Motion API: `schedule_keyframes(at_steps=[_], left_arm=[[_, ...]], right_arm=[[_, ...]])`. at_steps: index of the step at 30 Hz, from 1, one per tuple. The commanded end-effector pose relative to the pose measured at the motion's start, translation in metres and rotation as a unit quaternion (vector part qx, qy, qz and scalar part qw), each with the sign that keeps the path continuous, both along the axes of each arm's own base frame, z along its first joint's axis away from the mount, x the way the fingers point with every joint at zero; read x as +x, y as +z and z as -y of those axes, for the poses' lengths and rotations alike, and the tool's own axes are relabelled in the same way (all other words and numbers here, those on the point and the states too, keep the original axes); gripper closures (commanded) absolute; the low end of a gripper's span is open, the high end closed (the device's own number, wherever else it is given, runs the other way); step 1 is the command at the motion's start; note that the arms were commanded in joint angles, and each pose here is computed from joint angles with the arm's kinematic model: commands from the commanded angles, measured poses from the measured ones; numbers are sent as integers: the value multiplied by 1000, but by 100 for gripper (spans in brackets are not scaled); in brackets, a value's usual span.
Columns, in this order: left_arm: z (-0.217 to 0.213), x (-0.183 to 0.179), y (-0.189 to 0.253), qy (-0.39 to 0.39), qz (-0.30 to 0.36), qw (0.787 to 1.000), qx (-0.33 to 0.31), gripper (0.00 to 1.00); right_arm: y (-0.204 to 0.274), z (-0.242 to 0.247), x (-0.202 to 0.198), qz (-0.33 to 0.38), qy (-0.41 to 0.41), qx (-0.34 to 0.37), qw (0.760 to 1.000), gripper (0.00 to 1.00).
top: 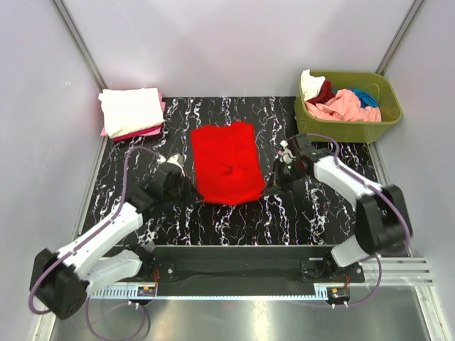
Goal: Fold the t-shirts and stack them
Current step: Fold the tshirt
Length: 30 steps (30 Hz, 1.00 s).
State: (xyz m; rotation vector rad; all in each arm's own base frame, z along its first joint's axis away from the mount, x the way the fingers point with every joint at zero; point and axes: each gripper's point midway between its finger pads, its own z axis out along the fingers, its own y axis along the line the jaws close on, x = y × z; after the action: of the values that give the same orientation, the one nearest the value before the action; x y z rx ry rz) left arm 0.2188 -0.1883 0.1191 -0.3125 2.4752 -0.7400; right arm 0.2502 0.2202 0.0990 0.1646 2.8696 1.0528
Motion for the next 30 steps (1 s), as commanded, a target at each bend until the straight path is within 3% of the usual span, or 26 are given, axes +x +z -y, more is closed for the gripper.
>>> schedule_keyframes(at_steps=[1, 7, 11, 17, 30], left_arm=[[-8, -34, 3, 22, -28, 999, 8, 100], [-17, -56, 35, 26, -13, 1000, 6, 100], [-19, -44, 57, 19, 3, 999, 39, 99], [-20, -9, 87, 18, 34, 995, 89, 99], [-16, 72, 99, 10, 32, 996, 82, 100]], right_arm=[[24, 6, -42, -8, 2, 7, 1000, 100], [48, 15, -71, 6, -18, 13, 1000, 100], [83, 19, -44, 71, -35, -11, 997, 100], [109, 24, 6, 114, -33, -72, 990, 100], [104, 15, 82, 114, -34, -70, 990, 100]])
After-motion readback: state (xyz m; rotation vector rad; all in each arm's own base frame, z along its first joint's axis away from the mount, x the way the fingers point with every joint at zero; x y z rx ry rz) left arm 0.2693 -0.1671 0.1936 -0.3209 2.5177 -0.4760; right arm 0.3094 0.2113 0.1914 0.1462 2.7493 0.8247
